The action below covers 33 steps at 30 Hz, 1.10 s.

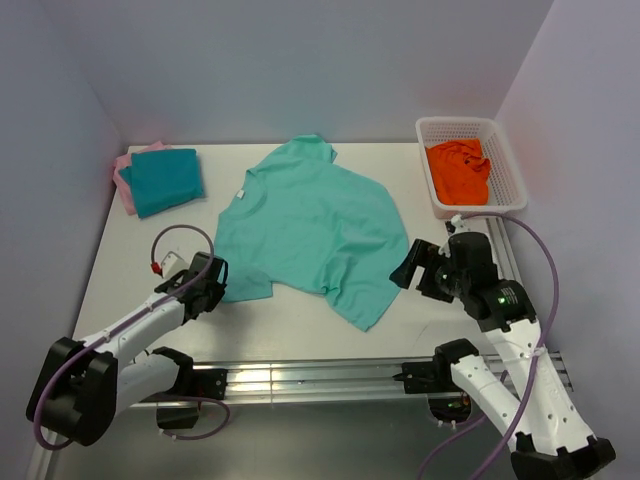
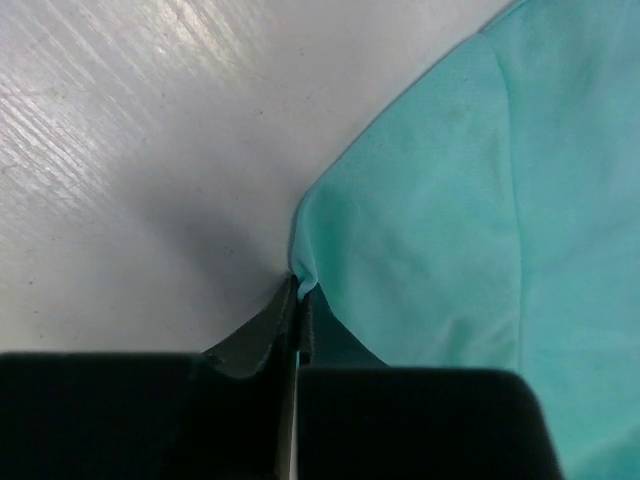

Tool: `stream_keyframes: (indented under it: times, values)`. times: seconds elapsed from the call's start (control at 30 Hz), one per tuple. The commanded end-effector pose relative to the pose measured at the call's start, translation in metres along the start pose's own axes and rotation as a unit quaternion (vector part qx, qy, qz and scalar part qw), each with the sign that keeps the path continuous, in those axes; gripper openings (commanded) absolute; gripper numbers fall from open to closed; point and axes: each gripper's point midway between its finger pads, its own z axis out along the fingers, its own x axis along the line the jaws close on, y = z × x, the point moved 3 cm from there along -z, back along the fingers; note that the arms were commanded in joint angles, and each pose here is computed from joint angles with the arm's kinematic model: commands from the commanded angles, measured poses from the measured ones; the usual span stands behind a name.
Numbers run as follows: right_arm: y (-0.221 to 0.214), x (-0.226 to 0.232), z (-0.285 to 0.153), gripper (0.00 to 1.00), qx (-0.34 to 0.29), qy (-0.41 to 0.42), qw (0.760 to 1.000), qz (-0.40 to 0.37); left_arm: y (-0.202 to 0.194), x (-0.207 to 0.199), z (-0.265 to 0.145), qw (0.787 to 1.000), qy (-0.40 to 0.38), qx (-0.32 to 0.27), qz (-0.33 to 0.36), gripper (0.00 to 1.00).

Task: Fold and stack the t-shirts
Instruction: Flatten out the tshirt

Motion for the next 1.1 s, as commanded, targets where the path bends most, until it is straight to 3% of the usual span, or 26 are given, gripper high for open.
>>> stream_keyframes:
  times: [0.0, 0.27, 0.5, 0.9, 0.97, 1.07]
  values:
    - [-0.027, -0.008, 0.022, 0.90, 0.057, -0.008, 0.998, 0.038, 0.000, -0.010, -0.003, 1.000, -0.011, 0.009, 0.016, 0.00]
    - [-0.096, -0.024, 0.064, 0.87, 0.157, -0.056, 0.984, 0.069, 0.015, -0.031, -0.015, 0.999, -0.026, -0.005, 0.040, 0.00]
    - [-0.116, -0.024, 0.099, 0.87, 0.174, -0.042, 0.978, 0.107, 0.023, -0.037, -0.026, 0.998, -0.032, -0.010, 0.054, 0.00]
    - [-0.135, -0.016, 0.134, 0.86, 0.202, -0.070, 0.972, 0.100, 0.032, -0.031, -0.040, 0.997, -0.027, -0.022, 0.075, 0.00]
    - [-0.136, -0.014, 0.135, 0.84, 0.205, -0.074, 0.971, 0.095, 0.034, -0.031, -0.042, 0.996, -0.029, -0.024, 0.075, 0.00]
    - [-0.140, -0.013, 0.134, 0.73, 0.208, -0.079, 0.971, 0.087, 0.035, -0.026, -0.044, 0.996, -0.026, -0.028, 0.076, 0.00]
